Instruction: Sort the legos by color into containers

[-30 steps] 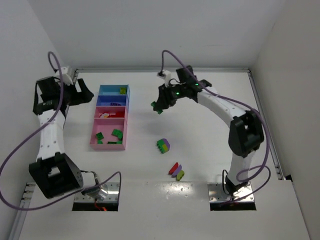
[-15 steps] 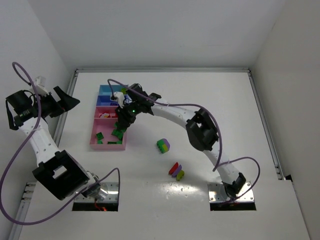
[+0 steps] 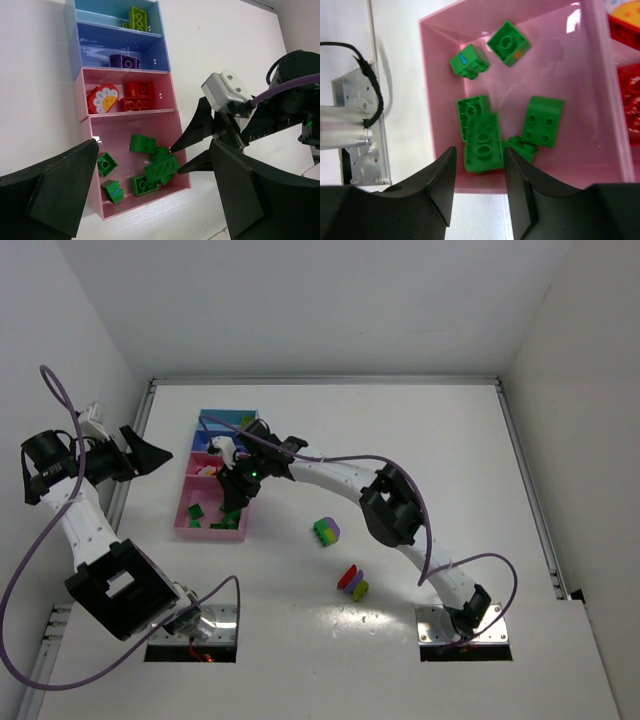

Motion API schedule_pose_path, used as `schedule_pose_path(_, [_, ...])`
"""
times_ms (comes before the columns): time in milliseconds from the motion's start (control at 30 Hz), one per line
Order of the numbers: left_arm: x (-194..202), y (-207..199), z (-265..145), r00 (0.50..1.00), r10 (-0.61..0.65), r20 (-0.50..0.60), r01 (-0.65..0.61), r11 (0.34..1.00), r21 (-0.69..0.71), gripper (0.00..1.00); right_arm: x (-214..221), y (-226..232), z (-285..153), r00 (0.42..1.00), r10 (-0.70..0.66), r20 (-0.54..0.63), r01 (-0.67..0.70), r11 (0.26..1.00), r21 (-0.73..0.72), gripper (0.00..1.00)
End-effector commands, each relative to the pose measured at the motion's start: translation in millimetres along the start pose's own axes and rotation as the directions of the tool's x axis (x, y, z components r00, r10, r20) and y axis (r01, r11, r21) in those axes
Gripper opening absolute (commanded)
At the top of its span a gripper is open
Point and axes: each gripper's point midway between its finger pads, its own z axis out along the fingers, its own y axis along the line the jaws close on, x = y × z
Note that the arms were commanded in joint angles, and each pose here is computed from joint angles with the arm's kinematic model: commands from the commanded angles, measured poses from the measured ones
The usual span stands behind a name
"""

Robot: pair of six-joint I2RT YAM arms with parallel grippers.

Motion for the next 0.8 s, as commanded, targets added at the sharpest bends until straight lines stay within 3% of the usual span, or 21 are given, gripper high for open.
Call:
schedule_pose_path(0, [1.3,-8.8,-4.0,0.999,0.05,0.019,-0.051,0.998,0.041,1.0,-35.5,13.8,-4.9,0.993,-0.079,0.084,0.079,0.997,0.002,0.42])
schedule_pose_path(200, [0.3,-26.8,-7.0,0.992,0.121,0.047,-0.126,0.984,0.126,1.0,-51.7,24.5,-18.6,0.988,-0.106,0.111,0.102,0.994,0.038,0.58])
schedule_pose_path(333, [12.3,-42.1,-0.4,0.981,0.19,0.026,-0.192,0.963,0.191,1.0,-68.7,0.7,-87.5,0.977,-0.055,0.205,0.024,0.989,0.147,0.6])
schedule_pose_path(467, [36.9,-65.4,19.0,0.944,0.327,-0.05,-0.303,0.915,0.267,1.0,-82.9,-47.3,-206.4,0.946,-0.044,0.32,-0.068,0.941,0.332,0.64])
schedule_pose_path(567, [70.0,-98.6,40.8,0.884,0.451,-0.123,-0.376,0.842,0.387,0.99,-57.3,-74.5,-293.3,0.933,-0.018,0.359,-0.154,0.883,0.444,0.68])
schedule_pose_path(600, [91.7,-122.4,49.5,0.847,0.509,-0.152,-0.39,0.79,0.474,0.99,-47.3,-79.1,-313.1,0.931,-0.015,0.365,-0.166,0.872,0.46,0.69])
schedule_pose_path(667, [111.2,-134.2,59.6,0.786,0.59,-0.183,-0.437,0.74,0.51,0.97,-20.4,-73.7,-348.8,0.927,-0.006,0.375,-0.186,0.861,0.474,0.74])
schedule_pose_path(700, [135.3,-144.9,69.5,0.724,0.656,-0.213,-0.454,0.686,0.569,0.97,2.8,-77.5,-377.9,0.919,0.014,0.395,-0.229,0.833,0.503,0.76])
schedule_pose_path(767, [157.5,-156.8,78.9,0.656,0.719,-0.227,-0.463,0.622,0.632,0.97,30.7,-78.2,-398.6,0.918,0.038,0.394,-0.261,0.808,0.529,0.76])
